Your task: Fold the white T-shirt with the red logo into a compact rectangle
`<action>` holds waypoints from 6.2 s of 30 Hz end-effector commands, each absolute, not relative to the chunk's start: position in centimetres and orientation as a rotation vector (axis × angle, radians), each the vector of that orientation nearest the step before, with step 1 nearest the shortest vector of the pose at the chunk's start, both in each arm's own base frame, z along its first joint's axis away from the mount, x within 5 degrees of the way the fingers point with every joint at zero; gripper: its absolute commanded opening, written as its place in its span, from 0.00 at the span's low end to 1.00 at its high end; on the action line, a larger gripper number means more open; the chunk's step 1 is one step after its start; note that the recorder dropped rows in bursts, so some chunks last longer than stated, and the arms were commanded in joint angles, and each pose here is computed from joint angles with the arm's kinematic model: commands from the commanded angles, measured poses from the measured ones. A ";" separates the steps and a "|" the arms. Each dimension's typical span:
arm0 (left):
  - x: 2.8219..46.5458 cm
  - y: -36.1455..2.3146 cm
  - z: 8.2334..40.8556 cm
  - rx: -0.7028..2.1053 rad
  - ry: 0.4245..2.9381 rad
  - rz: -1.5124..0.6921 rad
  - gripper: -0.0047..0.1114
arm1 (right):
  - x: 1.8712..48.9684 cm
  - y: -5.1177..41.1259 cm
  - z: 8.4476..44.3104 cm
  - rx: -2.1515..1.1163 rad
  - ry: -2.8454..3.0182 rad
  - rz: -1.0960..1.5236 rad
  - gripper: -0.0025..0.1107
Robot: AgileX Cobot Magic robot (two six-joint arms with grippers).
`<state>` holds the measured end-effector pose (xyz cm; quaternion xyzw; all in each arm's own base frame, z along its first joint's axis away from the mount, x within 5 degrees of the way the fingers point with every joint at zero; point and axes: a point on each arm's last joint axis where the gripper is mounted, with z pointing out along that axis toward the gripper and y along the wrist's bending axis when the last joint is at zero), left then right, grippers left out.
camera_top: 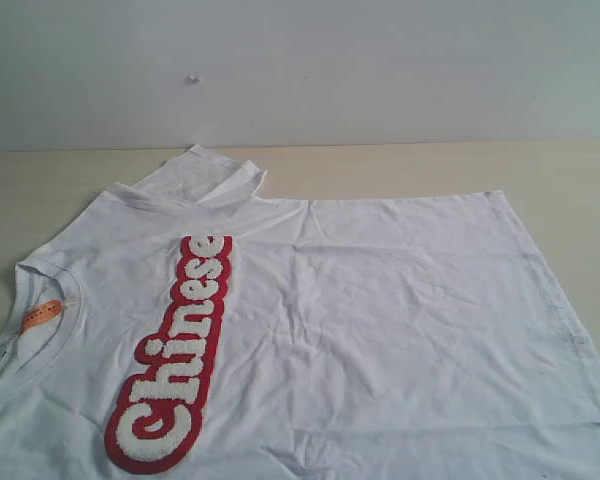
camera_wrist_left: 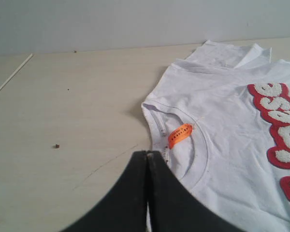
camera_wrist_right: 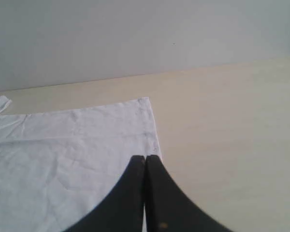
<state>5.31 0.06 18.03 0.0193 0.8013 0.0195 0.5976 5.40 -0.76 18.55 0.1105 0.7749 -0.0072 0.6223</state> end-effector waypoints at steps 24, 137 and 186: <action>5.3 0.0 18.2 0.052 1.826 0.041 0.04 | 5.4 -0.7 18.6 0.247 1.769 -0.018 0.02; 21.4 -7.8 25.2 1.952 2.051 0.129 0.04 | 21.5 4.0 24.2 -1.724 2.424 0.237 0.02; 32.8 -6.4 16.1 2.304 2.115 0.072 0.93 | 31.9 0.4 17.6 -2.087 2.319 0.031 0.92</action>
